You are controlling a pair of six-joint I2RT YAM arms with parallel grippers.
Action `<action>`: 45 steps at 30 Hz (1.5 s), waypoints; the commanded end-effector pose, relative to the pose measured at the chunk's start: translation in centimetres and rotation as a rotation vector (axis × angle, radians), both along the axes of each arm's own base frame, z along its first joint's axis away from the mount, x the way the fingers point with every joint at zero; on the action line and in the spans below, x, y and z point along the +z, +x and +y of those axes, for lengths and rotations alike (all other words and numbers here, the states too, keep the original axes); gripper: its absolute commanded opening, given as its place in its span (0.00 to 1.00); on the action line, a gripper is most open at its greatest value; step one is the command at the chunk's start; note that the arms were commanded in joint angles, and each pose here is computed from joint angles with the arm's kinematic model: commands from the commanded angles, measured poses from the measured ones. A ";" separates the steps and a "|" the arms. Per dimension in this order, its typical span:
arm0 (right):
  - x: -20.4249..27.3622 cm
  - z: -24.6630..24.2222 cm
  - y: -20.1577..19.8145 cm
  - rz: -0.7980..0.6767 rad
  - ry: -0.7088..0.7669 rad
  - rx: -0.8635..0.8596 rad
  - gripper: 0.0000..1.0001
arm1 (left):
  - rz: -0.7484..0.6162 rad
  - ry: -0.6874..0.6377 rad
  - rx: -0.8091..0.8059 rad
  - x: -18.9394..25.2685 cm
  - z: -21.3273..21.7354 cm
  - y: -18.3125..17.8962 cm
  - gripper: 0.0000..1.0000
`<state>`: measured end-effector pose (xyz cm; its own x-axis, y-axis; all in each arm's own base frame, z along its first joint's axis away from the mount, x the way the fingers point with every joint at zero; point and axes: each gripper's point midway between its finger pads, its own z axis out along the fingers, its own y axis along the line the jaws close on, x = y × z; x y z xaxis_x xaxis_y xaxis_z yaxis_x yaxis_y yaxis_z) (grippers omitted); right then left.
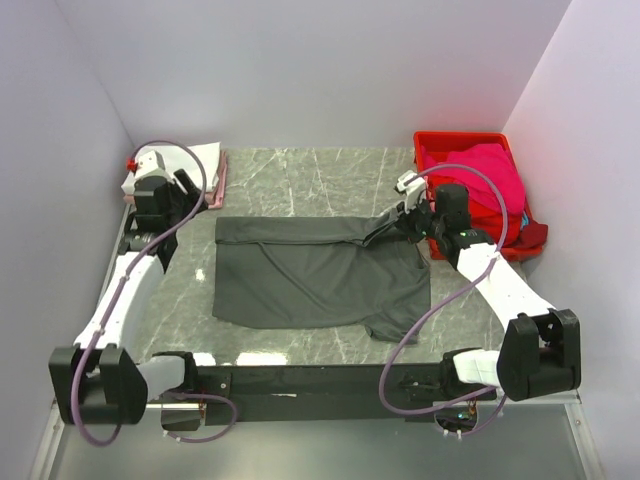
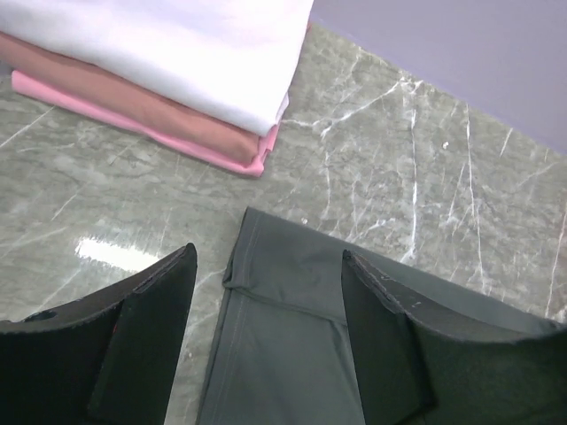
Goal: Fold and stack the t-shirts
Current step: Fold the tshirt
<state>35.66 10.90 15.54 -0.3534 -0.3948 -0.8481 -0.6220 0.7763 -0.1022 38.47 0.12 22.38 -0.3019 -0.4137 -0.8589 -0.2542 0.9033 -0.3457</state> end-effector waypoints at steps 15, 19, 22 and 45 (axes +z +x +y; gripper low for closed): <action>-2.4 -1.8 -6.0 0.115 -0.199 0.184 0.75 | 0.077 -0.095 -0.053 -1.0 -1.7 -7.0 0.99; -0.4 -1.4 -6.9 0.096 -0.177 0.206 0.80 | 0.110 -0.233 -0.106 -2.3 -3.5 -8.4 0.99; -0.4 -0.3 -8.7 0.075 -0.197 0.383 0.80 | 0.138 -0.363 -0.183 -3.8 -6.0 -10.1 0.99; -2.7 -3.8 10.6 0.330 -0.002 -0.459 0.47 | 0.228 -0.294 -0.267 -3.8 -6.1 -0.1 0.75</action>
